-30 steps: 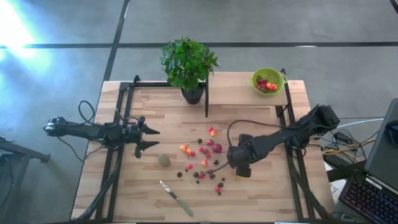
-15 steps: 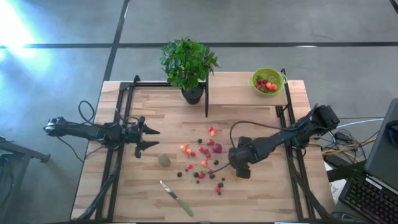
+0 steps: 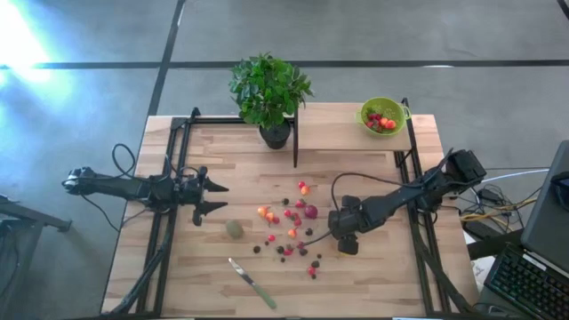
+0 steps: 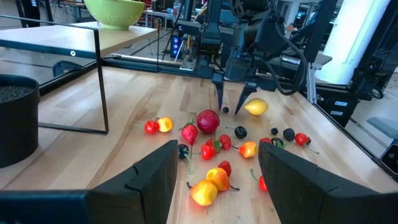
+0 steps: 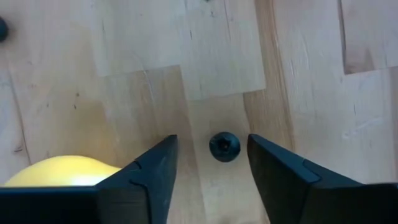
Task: Pick & Place Fruit
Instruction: Put the blueberry into the green strainer bowl on the shelf
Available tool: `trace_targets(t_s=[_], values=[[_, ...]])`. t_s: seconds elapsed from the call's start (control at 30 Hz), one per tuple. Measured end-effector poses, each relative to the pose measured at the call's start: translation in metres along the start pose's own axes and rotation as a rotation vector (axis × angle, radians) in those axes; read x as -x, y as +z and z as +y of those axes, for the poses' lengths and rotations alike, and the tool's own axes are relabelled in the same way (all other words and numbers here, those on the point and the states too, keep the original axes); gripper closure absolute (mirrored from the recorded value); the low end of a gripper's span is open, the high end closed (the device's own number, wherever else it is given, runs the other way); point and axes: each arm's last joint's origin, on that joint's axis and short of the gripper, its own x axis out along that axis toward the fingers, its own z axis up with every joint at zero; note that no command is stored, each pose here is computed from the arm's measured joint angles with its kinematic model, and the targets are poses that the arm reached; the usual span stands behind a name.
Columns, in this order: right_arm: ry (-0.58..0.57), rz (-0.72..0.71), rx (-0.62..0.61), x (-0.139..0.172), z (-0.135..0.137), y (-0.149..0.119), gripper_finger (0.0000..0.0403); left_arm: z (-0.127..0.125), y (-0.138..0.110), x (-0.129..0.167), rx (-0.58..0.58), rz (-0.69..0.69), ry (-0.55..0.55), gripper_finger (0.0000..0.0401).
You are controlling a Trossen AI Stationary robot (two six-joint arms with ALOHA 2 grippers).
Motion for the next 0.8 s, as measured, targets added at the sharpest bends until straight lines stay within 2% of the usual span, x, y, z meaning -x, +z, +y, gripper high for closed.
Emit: trace_targets(t_s=[0.53, 0.67, 0.8], values=[[-0.001, 0.001, 0.015, 0.0002, 0.0, 0.0, 0.0356, 0.0, 0.0, 0.0, 0.0, 0.0, 0.0, 0.0172], [-0.002, 0.001, 0.02, 0.0002, -0.0001, 0.0, 0.0361, 0.0, 0.0, 0.0, 0.0, 0.0, 0.0, 0.0172], [-0.001, 0.0, 0.02, 0.0002, -0.0001, 0.0001, 0.0344, 0.0, 0.0, 0.0, 0.0, 0.0, 0.0, 0.0172]])
